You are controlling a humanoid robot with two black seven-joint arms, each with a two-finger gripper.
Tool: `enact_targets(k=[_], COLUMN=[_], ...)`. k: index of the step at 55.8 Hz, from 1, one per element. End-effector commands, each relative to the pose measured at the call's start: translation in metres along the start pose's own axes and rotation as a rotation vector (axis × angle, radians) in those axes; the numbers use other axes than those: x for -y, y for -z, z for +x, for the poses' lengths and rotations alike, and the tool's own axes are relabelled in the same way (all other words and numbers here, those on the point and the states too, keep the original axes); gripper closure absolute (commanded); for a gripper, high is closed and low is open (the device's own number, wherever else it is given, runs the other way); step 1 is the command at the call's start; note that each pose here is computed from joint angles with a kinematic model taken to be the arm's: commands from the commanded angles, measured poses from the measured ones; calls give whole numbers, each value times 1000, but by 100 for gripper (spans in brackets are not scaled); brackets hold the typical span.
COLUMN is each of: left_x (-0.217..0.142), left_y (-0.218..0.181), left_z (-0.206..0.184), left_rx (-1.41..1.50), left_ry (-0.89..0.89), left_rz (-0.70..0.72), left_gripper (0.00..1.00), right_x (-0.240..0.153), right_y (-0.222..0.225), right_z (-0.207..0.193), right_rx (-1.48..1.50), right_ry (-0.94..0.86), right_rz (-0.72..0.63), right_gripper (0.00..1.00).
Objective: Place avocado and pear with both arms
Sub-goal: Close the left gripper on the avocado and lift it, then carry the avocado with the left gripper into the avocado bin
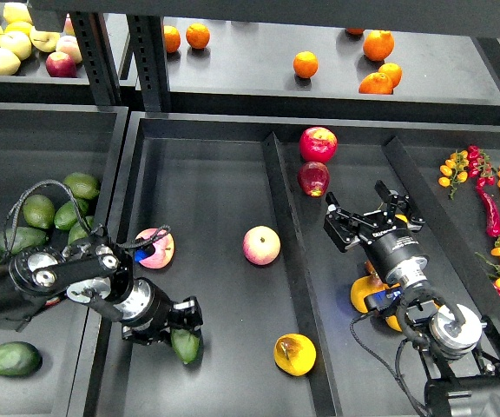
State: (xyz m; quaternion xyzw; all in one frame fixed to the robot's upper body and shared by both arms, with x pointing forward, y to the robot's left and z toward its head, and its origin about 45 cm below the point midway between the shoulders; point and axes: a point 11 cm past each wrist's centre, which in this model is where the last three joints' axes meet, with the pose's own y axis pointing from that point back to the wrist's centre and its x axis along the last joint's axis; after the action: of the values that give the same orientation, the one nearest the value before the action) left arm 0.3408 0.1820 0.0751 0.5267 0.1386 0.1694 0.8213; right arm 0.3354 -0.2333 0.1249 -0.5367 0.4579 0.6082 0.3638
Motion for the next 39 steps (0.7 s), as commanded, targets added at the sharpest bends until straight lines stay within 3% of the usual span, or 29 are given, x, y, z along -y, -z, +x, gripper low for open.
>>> enact_targets(k=[1,10,21,39], left_x=[-27,-62,-113,-130], left_y=[-4,14,70,134], left_z=[32,70,118,135], left_rx=[-71,-155,-283,-415], left_ry=[-72,-164,-311,-394], left_rz=[-63,-85,-43,49], left_gripper=[85,84,84,82], right_x=[0,0,0,0], right_y=[0,-1,-2,-3], right_z=[0,2,2,2], right_rx=[0,0,0,-1], right_ry=[-1,-4,-5,-6], right_rz=[0,-3,-4,-8], right_gripper=[0,0,0,0])
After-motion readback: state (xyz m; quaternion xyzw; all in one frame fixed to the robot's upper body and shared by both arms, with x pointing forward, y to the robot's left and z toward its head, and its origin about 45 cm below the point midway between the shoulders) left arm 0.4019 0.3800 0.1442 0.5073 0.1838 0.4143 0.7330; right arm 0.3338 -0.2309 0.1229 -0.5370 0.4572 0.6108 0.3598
